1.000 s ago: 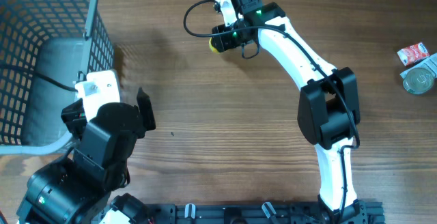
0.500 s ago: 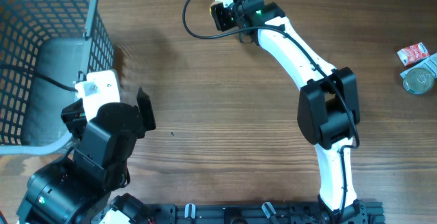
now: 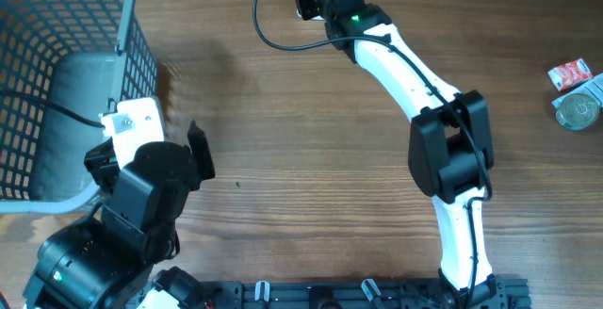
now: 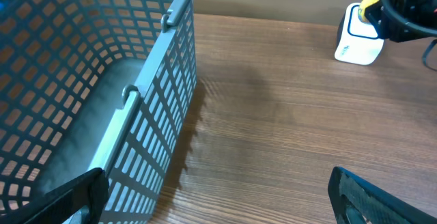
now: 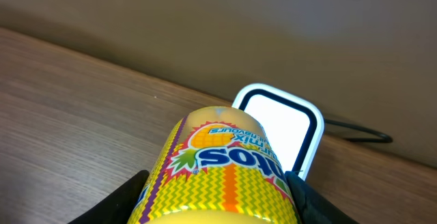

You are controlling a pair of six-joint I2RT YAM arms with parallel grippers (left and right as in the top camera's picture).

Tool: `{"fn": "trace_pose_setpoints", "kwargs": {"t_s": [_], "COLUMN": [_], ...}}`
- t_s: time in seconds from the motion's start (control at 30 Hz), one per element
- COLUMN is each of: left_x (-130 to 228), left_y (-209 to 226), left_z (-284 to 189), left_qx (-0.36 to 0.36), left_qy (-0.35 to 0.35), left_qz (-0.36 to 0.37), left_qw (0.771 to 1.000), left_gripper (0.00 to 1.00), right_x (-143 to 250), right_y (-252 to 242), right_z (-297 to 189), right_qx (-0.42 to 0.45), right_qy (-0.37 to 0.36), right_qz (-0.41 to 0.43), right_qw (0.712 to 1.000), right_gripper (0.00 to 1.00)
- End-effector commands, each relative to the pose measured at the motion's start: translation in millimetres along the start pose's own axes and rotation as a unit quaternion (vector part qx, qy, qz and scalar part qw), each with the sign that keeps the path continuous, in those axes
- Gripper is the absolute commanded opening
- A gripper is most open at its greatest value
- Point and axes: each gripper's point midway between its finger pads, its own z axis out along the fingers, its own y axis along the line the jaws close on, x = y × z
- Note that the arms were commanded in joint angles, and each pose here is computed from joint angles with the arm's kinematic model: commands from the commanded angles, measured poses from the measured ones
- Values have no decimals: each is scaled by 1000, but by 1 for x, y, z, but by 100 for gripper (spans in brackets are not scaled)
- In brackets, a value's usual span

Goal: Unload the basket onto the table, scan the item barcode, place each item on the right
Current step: 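Raise the Mentos bottle up in front of the white scanner box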

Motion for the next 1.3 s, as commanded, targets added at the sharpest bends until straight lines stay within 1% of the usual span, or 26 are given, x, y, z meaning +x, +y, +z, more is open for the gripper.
{"fn": "trace_pose_setpoints", "kwargs": {"t_s": [0.0, 0.13, 0.37, 0.53, 0.73, 1.1, 1.17, 1.27], "left_x": [-1, 0, 5, 7, 7, 7, 7, 7], "left_y": [2, 1, -9, -13, -13, -13, -13, -13], "left_z": [0, 1, 12, 17, 17, 17, 17, 17], "left_qx": [-5, -6, -9, -13, -13, -13, -13, -13], "left_qy": [-3, -2, 19, 28, 28, 28, 28, 28], "left_qz": [-12, -10, 6, 14, 14, 14, 14, 14], "left_qw": [1000, 1000, 1000, 999, 999, 999, 999, 999], "left_gripper": [100, 100, 100, 100, 100, 100, 100, 100], "right_x": [5, 10, -21, -27, -12, -16, -13, 2], "right_y": [-15, -27, -35, -35, -34, -37, -37, -37], "right_z": [15, 22, 20, 26, 39, 40, 41, 43], "right_qx": [21, 29, 34, 33, 33, 43, 44, 45], "right_qy": [-10, -12, -79, -105, -102, -118, -112, -79], "right_qz": [5, 21, 30, 41, 41, 43, 43, 41], "right_qw": [1000, 999, 996, 993, 993, 991, 992, 995], "right_gripper": [42, 42, 42, 42, 41, 41, 41, 36]}}
